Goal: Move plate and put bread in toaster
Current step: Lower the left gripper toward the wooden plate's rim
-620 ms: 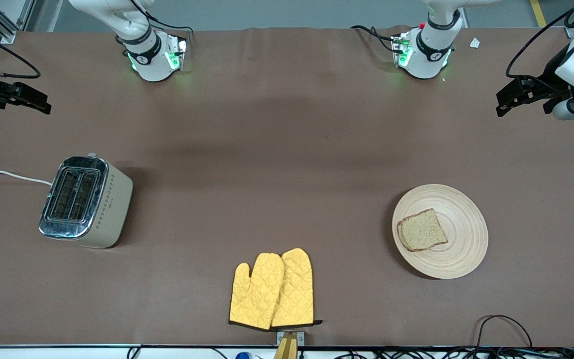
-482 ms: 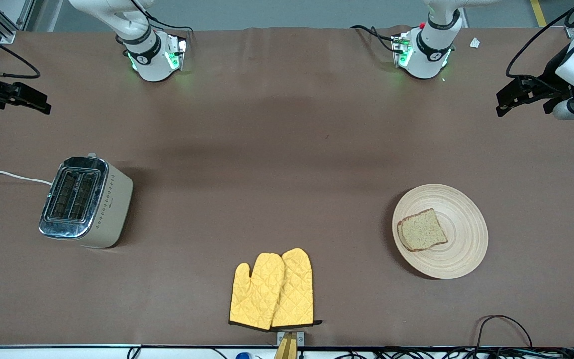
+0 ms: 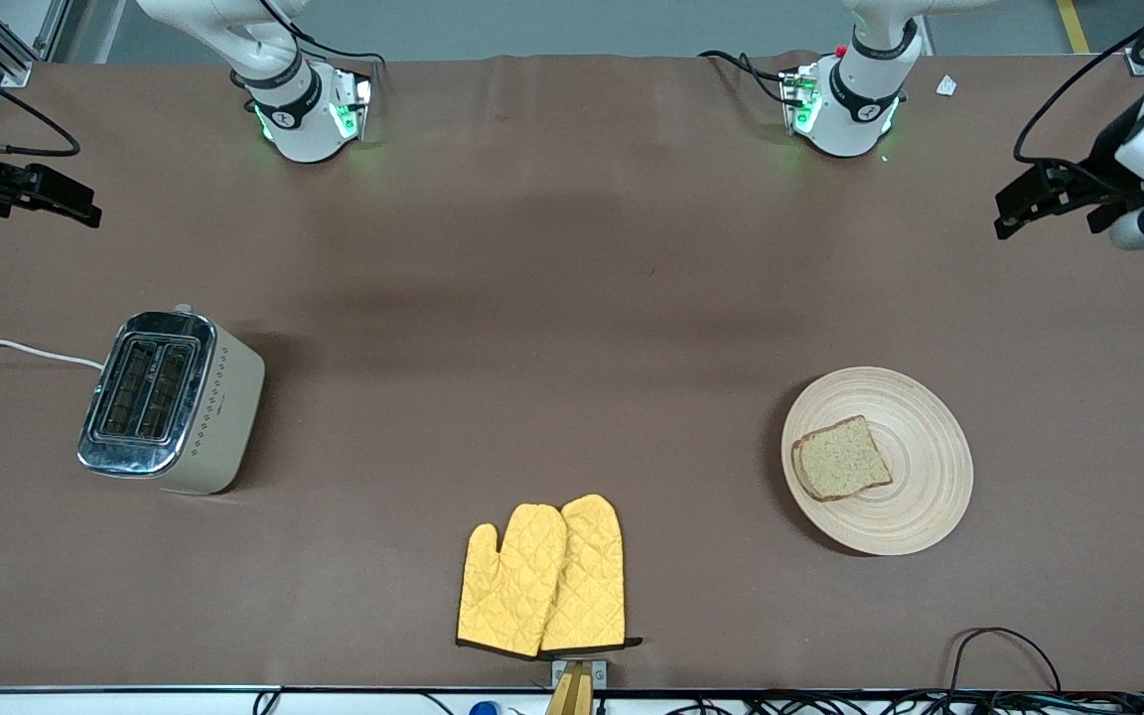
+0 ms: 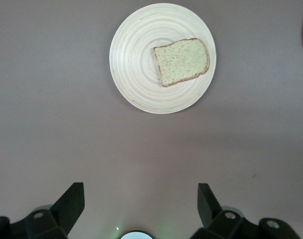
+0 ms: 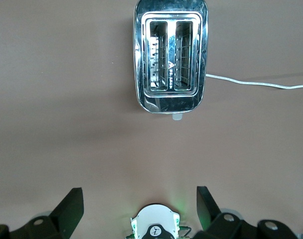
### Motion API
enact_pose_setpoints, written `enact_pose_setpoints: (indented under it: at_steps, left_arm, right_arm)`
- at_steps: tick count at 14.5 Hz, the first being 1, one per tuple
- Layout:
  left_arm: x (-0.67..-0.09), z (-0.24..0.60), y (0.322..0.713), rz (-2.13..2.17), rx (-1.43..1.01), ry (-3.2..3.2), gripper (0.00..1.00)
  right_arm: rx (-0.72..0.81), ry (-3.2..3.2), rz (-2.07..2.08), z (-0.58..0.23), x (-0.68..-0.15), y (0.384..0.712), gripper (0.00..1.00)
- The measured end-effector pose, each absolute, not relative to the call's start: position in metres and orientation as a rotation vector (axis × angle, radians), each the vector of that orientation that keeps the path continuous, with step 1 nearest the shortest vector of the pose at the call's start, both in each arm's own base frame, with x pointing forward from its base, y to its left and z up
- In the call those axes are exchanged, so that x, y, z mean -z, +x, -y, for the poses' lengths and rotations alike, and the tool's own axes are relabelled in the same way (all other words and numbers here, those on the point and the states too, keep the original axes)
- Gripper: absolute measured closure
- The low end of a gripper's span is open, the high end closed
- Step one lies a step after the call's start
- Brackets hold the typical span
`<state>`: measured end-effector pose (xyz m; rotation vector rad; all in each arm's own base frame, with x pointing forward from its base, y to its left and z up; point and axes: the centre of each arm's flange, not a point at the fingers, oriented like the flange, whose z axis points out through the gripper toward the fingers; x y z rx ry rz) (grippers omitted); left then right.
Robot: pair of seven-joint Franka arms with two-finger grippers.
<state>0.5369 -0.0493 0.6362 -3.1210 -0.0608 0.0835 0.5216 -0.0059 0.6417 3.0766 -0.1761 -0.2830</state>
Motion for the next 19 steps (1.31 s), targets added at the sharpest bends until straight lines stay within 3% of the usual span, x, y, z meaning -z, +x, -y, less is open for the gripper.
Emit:
enact_pose_setpoints:
  at_steps: [4,10,15,19]
  left_arm:
    - [-0.582,0.008,0.569,0.138,-0.247,-3.175,0.0]
    - [-0.457,-0.135,0.61,0.479,-0.414,-3.444,0.0]
    - [-0.357,-0.181,0.623,0.688,-0.529,-3.623,0.0]
    - [-0.277,-0.214,0.623,0.591,-0.453,-3.784,0.0]
  right_arm:
    - [0.282,3.077,0.175,0.005,-0.642,0.522,0.0]
    - [0.282,3.077,0.174,0.005,-0.642,0.522,0.0]
    - [0.282,3.077,0.174,0.005,-0.642,0.522,0.0]
    - [0.282,3.077,0.175,0.005,-0.642,0.522,0.0]
